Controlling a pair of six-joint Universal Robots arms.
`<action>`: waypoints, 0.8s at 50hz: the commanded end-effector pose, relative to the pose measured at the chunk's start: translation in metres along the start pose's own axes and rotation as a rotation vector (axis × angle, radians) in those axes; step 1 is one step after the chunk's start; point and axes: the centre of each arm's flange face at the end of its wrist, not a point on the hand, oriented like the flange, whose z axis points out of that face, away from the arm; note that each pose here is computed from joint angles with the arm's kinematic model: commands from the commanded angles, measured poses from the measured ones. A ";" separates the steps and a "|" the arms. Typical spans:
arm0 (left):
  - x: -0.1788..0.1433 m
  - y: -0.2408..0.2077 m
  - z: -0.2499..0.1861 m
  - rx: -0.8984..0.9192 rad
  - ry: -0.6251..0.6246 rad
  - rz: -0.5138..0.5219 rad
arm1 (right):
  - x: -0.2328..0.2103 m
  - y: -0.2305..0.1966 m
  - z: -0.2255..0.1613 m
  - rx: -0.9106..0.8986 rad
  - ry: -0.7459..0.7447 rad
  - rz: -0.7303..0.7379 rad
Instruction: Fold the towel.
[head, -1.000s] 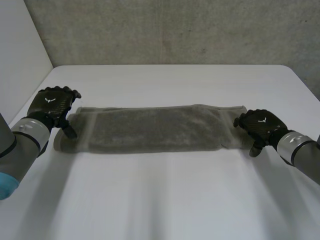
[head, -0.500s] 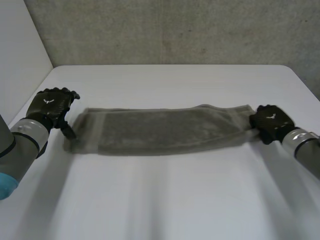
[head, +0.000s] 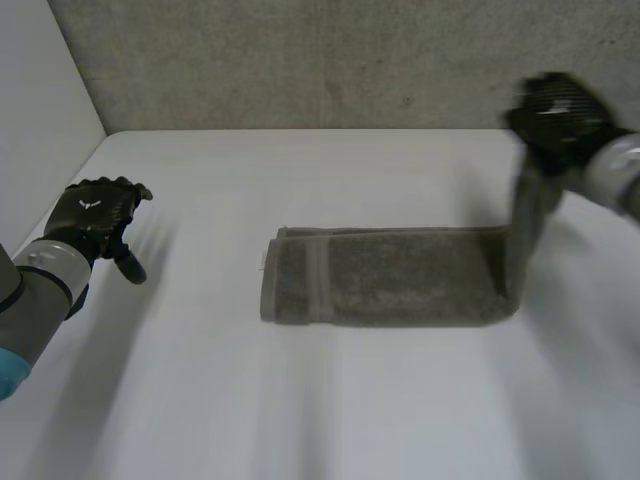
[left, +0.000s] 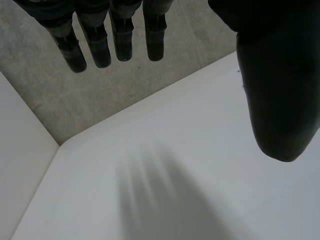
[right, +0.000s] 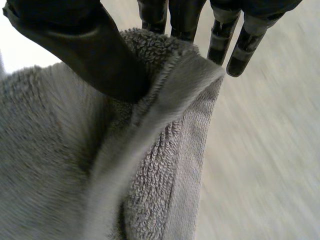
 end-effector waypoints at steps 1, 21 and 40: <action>0.003 -0.001 -0.002 0.001 0.006 0.001 | -0.173 -0.086 -0.003 0.188 -0.339 -0.008; 0.060 -0.051 -0.005 0.170 0.160 -0.017 | -0.162 -0.070 -0.035 0.036 -0.234 0.188; 0.186 -0.012 -0.024 0.079 0.497 -0.105 | -0.134 0.049 -0.078 -0.218 -0.266 0.416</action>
